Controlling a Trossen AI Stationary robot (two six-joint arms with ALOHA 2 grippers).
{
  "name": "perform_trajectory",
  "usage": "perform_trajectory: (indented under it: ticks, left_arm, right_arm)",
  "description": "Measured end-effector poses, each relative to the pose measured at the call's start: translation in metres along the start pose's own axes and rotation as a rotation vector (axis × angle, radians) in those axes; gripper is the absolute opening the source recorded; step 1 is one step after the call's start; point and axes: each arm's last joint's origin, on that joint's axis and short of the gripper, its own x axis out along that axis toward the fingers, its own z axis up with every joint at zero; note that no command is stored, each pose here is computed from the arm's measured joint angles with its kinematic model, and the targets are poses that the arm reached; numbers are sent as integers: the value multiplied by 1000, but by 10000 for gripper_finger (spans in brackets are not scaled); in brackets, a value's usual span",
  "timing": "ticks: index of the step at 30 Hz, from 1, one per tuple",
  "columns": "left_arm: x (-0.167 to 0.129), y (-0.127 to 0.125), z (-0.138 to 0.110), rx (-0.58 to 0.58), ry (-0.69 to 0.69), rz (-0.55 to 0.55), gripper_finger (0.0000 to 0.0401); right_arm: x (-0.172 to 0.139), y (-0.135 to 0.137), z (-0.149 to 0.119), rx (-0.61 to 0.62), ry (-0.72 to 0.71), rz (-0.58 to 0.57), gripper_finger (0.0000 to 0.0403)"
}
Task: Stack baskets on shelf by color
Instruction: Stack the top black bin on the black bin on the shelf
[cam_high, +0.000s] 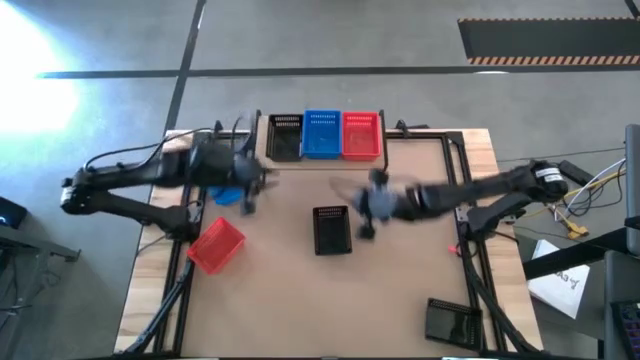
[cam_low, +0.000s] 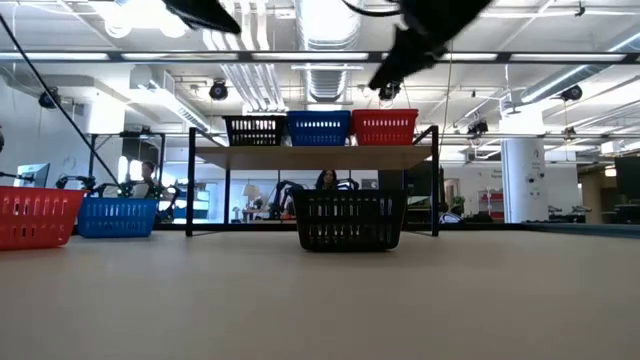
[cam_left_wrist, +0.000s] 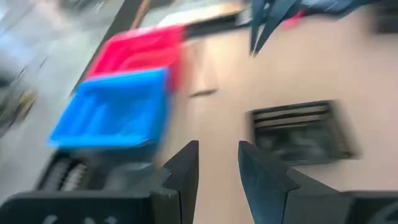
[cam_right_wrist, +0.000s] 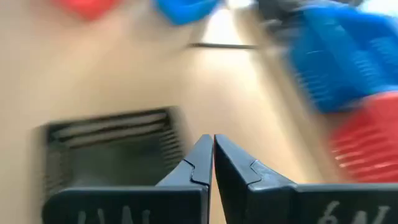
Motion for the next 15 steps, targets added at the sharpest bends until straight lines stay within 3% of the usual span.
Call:
perform_trajectory:
  ticks: [4, 7, 10, 15]
  left_arm:
    - [-8, -48, -13, 84, -89, -128, 97]
    - [-7, -86, -24, 133, -124, -123, 97]
    - [0, -122, -30, 178, -165, -87, 97]
    - [25, -158, -26, 95, -189, -125, 97]
  right_arm:
    - [-14, 59, -43, -50, -33, 76, 9]
    - [-26, 93, -74, -68, -2, 102, 9]
    - [-38, 116, -95, 3, 6, 125, 9]
    - [-38, 134, -120, 135, 37, 99, 9]
